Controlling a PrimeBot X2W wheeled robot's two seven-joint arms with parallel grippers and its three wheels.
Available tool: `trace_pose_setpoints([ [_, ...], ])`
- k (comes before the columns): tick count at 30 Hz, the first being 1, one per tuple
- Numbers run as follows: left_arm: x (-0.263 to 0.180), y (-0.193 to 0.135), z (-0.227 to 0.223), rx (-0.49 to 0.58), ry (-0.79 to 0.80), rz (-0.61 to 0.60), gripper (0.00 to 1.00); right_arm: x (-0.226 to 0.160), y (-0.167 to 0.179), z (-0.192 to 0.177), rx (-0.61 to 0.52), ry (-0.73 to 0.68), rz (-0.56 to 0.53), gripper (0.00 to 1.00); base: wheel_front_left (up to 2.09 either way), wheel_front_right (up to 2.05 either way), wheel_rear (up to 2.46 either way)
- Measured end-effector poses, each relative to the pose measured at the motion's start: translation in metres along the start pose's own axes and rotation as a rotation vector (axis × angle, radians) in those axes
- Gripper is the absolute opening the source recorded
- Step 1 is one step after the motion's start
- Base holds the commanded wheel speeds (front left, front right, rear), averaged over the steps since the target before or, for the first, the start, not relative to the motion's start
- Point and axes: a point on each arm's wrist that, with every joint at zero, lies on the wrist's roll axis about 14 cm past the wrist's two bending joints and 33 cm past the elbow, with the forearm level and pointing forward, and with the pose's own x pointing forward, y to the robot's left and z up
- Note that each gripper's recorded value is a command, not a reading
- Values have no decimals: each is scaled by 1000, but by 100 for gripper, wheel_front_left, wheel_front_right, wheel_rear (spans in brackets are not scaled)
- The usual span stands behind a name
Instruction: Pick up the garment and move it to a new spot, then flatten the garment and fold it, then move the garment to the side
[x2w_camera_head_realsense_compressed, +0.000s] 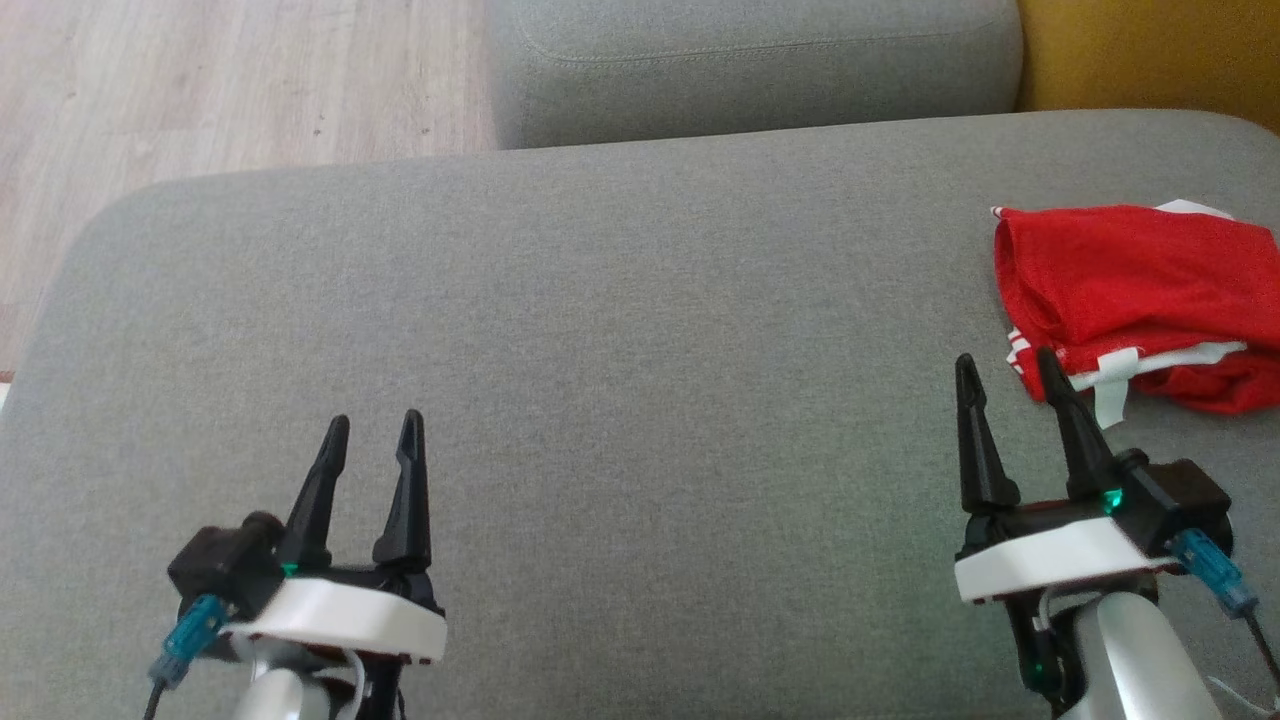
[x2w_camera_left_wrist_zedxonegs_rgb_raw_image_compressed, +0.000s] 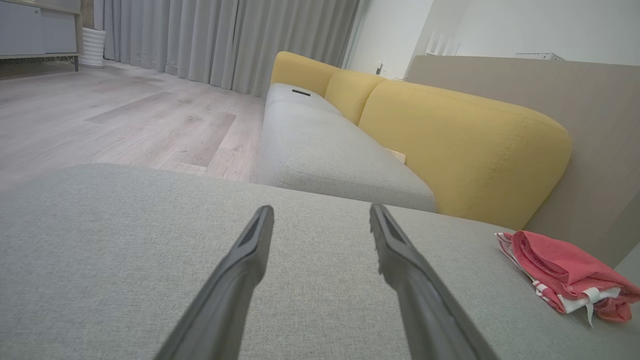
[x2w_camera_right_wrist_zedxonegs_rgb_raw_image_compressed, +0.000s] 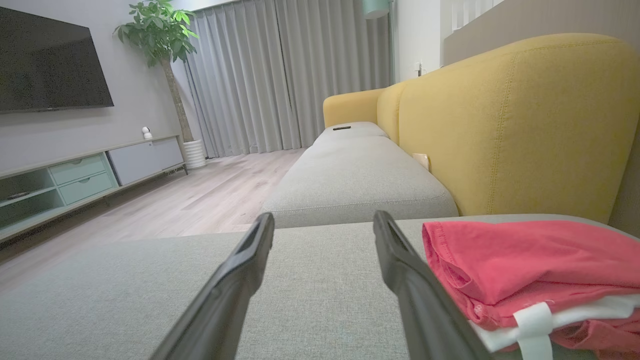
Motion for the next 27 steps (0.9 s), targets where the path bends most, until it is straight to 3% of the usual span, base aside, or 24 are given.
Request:
trace_pose_setpoints([
  [27,0,3,-2,7,8,17,100,-1,6,0,7,-1,17,100,0,0,0],
])
